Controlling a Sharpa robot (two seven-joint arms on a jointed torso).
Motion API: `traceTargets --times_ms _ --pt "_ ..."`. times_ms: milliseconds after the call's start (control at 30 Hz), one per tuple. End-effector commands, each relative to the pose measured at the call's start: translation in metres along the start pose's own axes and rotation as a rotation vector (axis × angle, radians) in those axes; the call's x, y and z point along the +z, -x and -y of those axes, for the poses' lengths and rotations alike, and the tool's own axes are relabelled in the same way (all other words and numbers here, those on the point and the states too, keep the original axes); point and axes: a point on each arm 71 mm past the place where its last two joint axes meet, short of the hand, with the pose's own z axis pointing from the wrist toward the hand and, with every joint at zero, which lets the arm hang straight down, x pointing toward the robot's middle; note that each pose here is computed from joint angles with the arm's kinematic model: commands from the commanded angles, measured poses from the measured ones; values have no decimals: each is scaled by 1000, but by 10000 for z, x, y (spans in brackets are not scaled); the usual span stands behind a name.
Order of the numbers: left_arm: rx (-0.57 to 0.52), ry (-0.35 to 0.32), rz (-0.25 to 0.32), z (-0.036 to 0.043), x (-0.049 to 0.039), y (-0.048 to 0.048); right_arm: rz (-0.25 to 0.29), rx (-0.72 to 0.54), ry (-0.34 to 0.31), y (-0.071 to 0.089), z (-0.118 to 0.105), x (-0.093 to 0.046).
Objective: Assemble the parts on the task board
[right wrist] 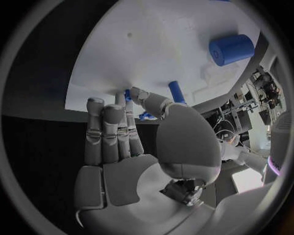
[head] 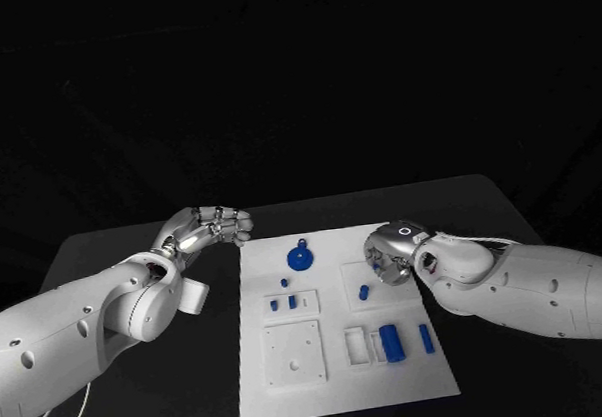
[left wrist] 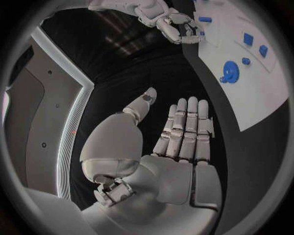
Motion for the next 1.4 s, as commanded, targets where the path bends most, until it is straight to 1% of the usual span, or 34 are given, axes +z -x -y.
traceTargets --times_ms 33,133,367,733,1033,1233,1400 --pt "-11 -4 -10 12 1 -13 -55 -43 7 -132 -57 -30" --pt "-11 -5 -10 12 0 -12 -31 -45 -1 -116 -53 -27" --pt "-9 -4 -5 10 -2 -1 0 -40 1 -90 -62 -32" --pt "-7 -3 1 3 2 16 35 -13 6 -40 -70 -63" --pt "-8 -2 5 -3 8 28 55 12 4 57 -38 -65" --pt "-7 -1 9 -8 8 41 61 29 9 129 -30 -91" --pt "-7 0 15 -13 7 60 74 48 16 232 -23 -121"
